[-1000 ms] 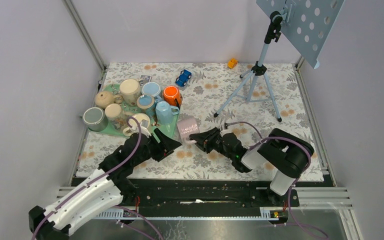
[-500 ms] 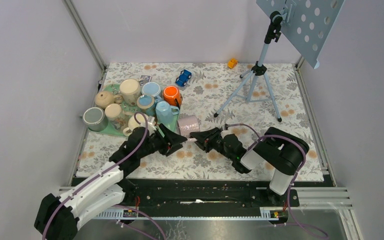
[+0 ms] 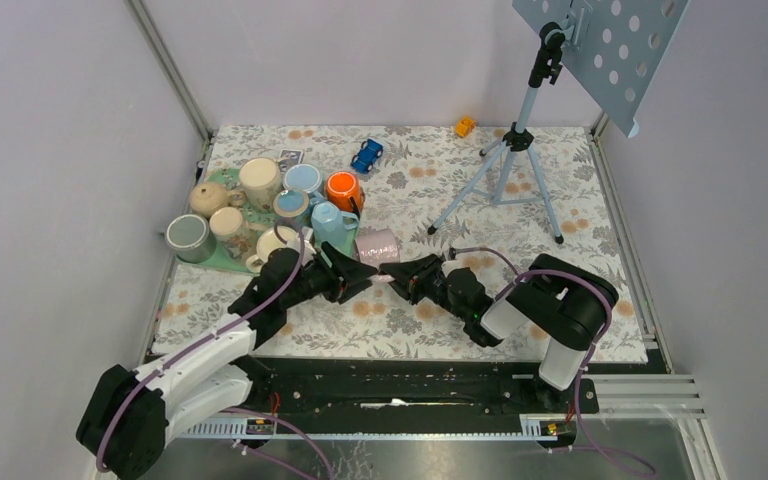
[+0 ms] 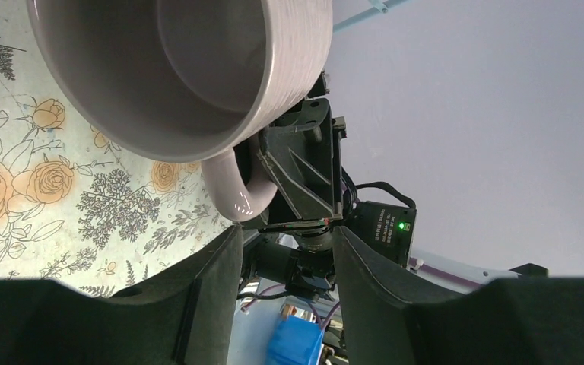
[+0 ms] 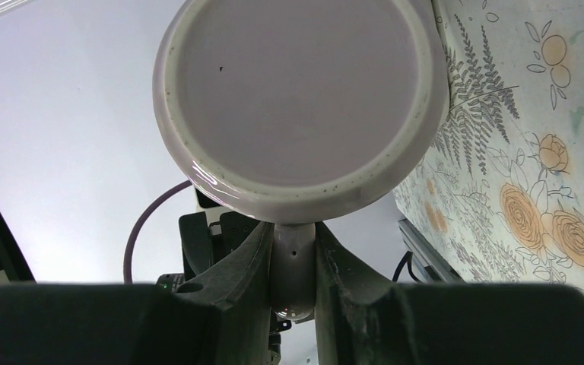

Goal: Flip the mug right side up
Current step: Turn over the cup on the tray.

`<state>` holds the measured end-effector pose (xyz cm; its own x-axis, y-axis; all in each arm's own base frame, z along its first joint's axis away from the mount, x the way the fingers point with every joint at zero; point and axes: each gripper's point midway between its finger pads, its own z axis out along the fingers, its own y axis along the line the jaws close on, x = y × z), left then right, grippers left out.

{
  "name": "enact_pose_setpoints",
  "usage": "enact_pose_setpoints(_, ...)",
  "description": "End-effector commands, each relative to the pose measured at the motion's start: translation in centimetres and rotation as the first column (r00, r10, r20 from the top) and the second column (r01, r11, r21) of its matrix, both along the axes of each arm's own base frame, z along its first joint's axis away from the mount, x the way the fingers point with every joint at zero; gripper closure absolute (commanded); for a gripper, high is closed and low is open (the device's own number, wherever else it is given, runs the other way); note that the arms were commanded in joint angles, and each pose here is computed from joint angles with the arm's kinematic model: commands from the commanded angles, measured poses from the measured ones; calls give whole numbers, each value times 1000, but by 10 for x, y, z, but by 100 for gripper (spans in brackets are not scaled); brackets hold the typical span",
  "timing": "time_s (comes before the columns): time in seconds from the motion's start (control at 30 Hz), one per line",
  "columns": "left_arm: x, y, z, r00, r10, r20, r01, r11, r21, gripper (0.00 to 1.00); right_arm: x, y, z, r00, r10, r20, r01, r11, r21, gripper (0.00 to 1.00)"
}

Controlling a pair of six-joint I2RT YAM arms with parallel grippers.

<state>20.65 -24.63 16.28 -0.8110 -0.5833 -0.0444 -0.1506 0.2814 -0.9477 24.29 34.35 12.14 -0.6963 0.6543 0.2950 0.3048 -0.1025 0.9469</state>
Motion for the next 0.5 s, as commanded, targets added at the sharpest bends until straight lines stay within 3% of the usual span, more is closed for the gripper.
enact_pose_setpoints(0.0, 4, -5, 16, 998, -18, 53, 20, 998, -52, 49, 8, 2, 93, 980, -41, 193, -12, 964, 266, 100)
enact_pose_setpoints(0.47, 12, -7, 15, 999, -18, 29, 20, 998, -52, 52, 10, 8, 106, 976, -32, 215, -31, 959, 283, 100)
